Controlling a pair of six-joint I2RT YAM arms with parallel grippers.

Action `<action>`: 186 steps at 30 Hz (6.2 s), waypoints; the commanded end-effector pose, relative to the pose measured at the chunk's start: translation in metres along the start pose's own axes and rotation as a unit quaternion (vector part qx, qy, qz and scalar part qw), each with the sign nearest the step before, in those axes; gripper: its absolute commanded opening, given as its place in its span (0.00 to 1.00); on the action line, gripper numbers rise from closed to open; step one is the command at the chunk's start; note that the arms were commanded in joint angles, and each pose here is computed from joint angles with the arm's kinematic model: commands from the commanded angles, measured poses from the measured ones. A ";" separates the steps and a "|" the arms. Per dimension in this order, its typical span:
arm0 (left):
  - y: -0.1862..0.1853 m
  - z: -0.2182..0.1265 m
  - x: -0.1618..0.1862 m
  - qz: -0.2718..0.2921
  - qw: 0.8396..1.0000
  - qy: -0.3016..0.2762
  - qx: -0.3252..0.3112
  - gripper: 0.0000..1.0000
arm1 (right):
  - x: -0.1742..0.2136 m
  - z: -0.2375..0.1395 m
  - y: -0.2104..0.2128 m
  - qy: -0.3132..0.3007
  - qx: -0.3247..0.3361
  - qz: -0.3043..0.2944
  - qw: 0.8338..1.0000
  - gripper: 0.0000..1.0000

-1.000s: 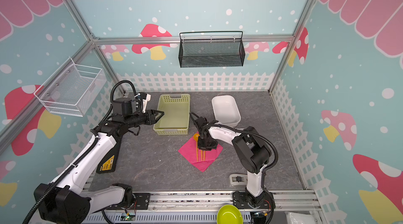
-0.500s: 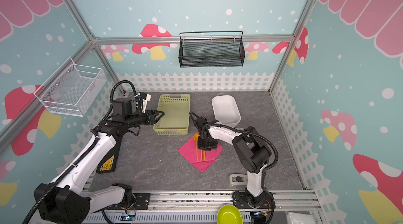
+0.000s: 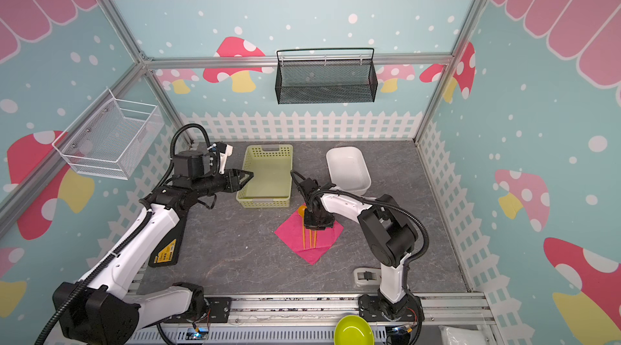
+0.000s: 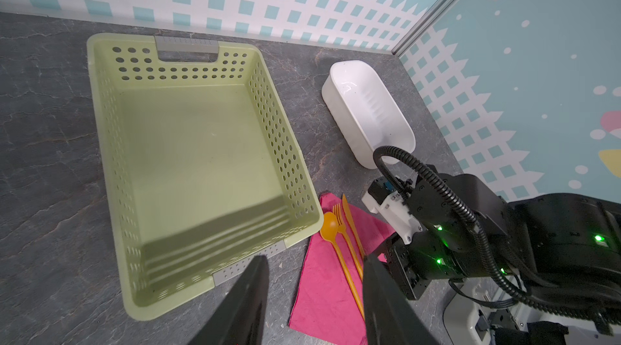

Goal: Place the utensils on the paper napkin and roll it up

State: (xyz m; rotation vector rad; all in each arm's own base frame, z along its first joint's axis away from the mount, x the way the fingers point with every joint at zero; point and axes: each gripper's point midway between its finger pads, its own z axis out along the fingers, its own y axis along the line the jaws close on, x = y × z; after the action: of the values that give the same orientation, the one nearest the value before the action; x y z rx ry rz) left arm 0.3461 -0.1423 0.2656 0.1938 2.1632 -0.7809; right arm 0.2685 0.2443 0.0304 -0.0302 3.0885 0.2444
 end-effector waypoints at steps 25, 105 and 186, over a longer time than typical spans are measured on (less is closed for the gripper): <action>0.001 -0.001 0.000 -0.002 1.000 -0.002 0.005 0.48 | 0.010 0.017 -0.010 0.032 0.048 -0.017 0.998 0.15; 0.015 0.020 0.039 0.147 0.980 0.035 -0.126 0.47 | 0.116 -0.045 0.003 -0.190 -0.045 -0.714 0.672 0.70; -0.054 0.051 0.225 -0.078 0.983 0.164 0.000 0.32 | 0.083 -0.024 0.037 -0.250 0.051 -0.708 0.659 0.34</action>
State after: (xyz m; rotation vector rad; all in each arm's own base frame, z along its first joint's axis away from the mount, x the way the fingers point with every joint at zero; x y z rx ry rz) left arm 0.2073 -0.2379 0.1021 0.2199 2.5214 -0.8608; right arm 0.1785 0.2786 0.0521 -1.8436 1.7312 0.0202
